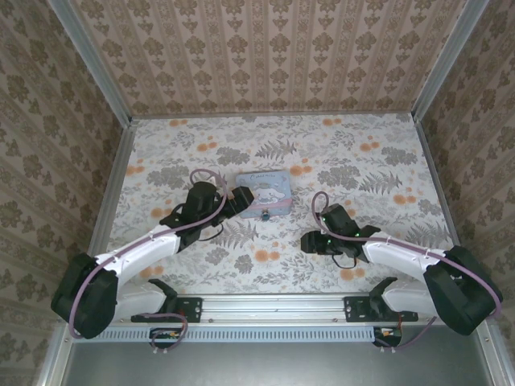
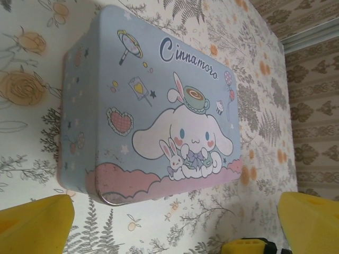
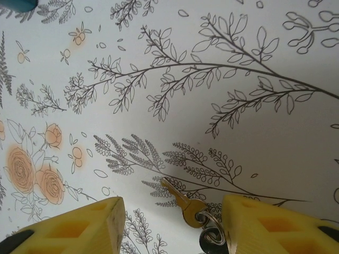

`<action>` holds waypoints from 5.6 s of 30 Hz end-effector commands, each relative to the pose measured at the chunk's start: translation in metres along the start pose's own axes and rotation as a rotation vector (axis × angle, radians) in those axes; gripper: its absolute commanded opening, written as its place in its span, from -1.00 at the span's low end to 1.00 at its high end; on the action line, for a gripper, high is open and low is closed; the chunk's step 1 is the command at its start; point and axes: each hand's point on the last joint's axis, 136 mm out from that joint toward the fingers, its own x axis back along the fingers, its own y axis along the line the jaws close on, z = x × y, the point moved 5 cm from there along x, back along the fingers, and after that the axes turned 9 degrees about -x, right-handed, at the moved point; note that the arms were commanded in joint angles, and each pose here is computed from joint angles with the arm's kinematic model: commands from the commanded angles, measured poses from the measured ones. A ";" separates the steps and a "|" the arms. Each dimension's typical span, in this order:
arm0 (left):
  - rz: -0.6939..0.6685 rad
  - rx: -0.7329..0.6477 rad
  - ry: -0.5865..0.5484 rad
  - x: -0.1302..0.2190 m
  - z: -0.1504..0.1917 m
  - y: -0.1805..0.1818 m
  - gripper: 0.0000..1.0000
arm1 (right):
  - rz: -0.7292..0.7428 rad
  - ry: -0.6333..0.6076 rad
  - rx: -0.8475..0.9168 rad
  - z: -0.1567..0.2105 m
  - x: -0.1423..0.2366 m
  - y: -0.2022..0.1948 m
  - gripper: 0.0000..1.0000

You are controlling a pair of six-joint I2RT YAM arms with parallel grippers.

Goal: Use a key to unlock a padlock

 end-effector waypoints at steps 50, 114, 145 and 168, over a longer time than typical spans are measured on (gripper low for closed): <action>0.017 0.132 0.085 -0.003 0.000 0.004 1.00 | 0.201 0.036 0.181 0.027 -0.027 0.016 -1.00; 0.073 0.049 0.104 -0.012 0.007 -0.018 1.00 | -0.093 -0.062 -0.085 -0.030 -0.028 0.028 -0.10; -0.197 0.047 -0.110 0.041 -0.005 0.021 1.00 | -0.040 0.058 0.132 -0.021 -0.038 0.049 0.16; -0.234 0.003 0.006 0.030 -0.005 0.016 1.00 | 0.086 0.070 0.249 0.006 -0.006 0.046 0.12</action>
